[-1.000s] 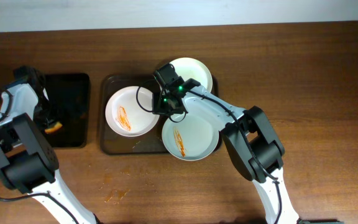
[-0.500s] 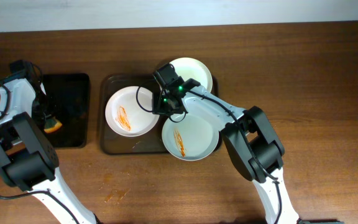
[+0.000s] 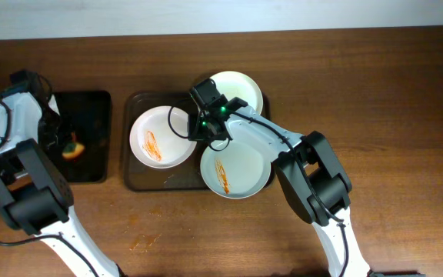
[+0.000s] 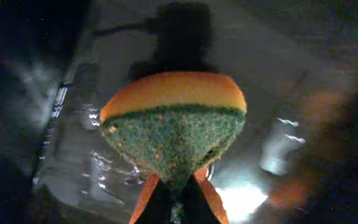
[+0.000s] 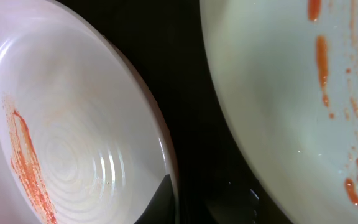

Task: Clean dirty plates on tray and stack at the side
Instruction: 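Grasp the orange-green sponge from the black tray with the left gripper, then scrub the pinkish plate with the sponge while the right gripper holds it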

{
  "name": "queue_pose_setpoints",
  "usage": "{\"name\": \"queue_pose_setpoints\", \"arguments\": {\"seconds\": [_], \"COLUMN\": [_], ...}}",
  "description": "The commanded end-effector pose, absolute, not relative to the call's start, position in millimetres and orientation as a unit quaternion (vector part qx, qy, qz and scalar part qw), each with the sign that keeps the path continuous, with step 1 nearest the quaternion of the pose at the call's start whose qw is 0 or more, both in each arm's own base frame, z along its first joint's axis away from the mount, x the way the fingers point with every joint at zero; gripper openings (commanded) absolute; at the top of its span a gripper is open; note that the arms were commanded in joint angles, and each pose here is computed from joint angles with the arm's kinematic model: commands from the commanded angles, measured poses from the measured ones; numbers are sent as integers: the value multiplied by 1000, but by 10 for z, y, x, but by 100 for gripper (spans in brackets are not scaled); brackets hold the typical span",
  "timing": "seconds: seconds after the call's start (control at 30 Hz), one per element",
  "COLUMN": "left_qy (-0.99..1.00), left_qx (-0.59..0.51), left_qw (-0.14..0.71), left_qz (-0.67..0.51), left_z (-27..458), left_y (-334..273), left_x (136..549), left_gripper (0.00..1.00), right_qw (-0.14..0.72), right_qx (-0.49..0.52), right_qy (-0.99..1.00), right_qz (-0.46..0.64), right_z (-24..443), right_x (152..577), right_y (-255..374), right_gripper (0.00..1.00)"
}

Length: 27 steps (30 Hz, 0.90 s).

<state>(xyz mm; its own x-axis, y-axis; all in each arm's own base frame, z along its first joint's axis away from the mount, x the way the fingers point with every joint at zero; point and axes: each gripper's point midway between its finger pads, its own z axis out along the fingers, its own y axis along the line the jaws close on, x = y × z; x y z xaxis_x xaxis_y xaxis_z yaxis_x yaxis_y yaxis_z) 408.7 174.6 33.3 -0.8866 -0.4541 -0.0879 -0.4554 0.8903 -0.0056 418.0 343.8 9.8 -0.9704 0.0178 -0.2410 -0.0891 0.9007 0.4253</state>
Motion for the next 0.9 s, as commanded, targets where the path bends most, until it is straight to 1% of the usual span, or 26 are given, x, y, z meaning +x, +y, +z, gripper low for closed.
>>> {"name": "queue_pose_setpoints", "arguments": {"seconds": [0.0,0.07,0.2,0.3,0.4,0.47,0.57,0.67,0.73,0.83,0.87], "left_qy": [981,984,983,984,985,985,985,991,992,988,981], "left_qx": [-158,-117,-59,-14,-2,-20,-32,-74,-75,-58,-23], "left_qw": [92,90,75,66,40,22,21,22,8,-38,-53], "left_qz": [-65,-94,-154,-167,-169,-171,-170,-107,-102,-139,-187], "left_z": [809,913,954,944,785,534,360,74,-32,-5,55], "left_y": [1290,973,324,-117,-329,-425,-458,-317,-377,-663,-859], "left_x": [4375,4390,4411,4414,4294,4193,4165,4113,4011,3782,3692], "left_gripper": [1,1,1,1,1,1,1,1,1,1,1], "right_qw": [121,121,121,121,121,121,121,121,121,123,123], "right_qx": [-15,-15,-15,-15,-15,-15,-16,-16,-16,-16,-16], "right_qy": [970,970,970,970,970,970,969,969,969,969,969], "right_qz": [211,211,211,211,211,211,213,214,214,215,215], "right_z": [9,9,9,9,9,10,13,16,15,20,19], "right_x": [4168,4169,4168,4170,4169,4169,4169,4173,4172,4179,4178], "right_y": [3454,3454,3455,3453,3454,3454,3462,3465,3464,3469,3469], "right_gripper": [4,4,4,4,4,4,4,4,4,4,4]}}
